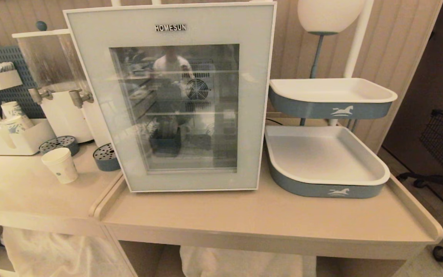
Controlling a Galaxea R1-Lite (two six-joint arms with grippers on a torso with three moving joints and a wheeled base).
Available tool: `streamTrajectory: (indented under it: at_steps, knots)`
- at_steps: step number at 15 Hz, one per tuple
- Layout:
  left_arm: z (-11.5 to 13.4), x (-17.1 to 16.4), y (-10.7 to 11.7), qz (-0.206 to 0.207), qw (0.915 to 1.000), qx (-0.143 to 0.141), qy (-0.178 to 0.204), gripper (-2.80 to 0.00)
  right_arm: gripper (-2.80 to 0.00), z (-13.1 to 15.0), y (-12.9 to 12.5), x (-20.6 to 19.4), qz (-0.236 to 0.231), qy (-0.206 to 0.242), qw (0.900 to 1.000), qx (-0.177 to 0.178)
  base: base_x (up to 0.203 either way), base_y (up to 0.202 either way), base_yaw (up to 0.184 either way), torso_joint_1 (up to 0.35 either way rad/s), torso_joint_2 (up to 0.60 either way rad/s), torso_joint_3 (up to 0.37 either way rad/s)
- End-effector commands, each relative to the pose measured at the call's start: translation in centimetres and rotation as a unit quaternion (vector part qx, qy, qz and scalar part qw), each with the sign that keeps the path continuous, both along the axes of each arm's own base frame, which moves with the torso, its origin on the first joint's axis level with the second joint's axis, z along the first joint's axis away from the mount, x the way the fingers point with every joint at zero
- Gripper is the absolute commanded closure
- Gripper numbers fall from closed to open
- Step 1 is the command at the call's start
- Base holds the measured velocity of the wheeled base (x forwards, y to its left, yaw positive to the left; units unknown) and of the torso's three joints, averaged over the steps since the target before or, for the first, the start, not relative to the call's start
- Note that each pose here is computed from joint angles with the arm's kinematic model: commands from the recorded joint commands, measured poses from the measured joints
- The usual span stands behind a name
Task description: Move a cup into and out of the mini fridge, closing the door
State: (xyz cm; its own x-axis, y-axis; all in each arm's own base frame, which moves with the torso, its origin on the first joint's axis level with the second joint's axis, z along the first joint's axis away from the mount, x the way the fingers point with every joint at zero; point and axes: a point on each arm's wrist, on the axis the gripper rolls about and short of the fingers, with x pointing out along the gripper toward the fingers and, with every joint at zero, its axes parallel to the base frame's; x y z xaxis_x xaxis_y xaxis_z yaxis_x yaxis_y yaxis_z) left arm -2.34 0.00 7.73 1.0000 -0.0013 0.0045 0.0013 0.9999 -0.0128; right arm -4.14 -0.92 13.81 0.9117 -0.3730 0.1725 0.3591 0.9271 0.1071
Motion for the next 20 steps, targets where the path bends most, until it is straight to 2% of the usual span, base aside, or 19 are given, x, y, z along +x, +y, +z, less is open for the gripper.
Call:
streamTrajectory:
  at_steps: [1,3,4,6,7,10,17,20]
  knots:
    - [0.0,0.0,0.0,0.001,1.0,-0.001,-0.001,0.0,0.0,-3.9,0.3,1.3,0.05,0.027,0.997,-0.052,0.0,0.0,0.0,0.0,0.0,0.0]
    - [0.0,0.0,0.0,0.0,1.0,0.0,-0.001,0.0,0.0,-5.4,0.6,1.7,0.104,0.074,0.989,-0.081,0.0,0.0,0.0,0.0,0.0,0.0]
    - [0.0,0.0,0.0,0.0,1.0,-0.001,0.0,0.0,0.0,-5.6,0.7,1.5,0.14,0.116,0.979,-0.092,0.0,0.0,0.0,0.0,0.0,0.0]
    - [0.0,0.0,0.0,0.0,1.0,-0.001,-0.001,0.0,0.0,-5.6,1.1,1.0,0.218,0.154,0.957,-0.113,0.0,0.0,0.0,0.0,0.0,0.0]
    - [0.0,0.0,0.0,0.0,1.0,0.0,-0.001,0.0,0.0,-5.7,1.1,0.9,0.225,0.162,0.954,-0.112,0.0,0.0,0.0,0.0,0.0,0.0]
    - [0.0,0.0,0.0,0.0,1.0,-0.001,-0.001,0.0,0.0,-5.7,1.1,0.9,0.22,0.165,0.955,-0.109,-0.041,0.0,-0.002,0.003,0.0,0.001]
    - [0.0,0.0,0.0,0.0,1.0,0.003,0.0,0.0,0.0,-5.7,1.1,0.9,0.219,0.165,0.956,-0.106,-0.175,0.0,0.001,0.002,0.0,0.003]
    - [0.0,0.0,0.0,0.0,1.0,0.002,0.0,0.0,0.0,-5.7,1.1,0.9,0.219,0.165,0.956,-0.106,0.0,0.0,0.0,0.0,0.0,0.0]
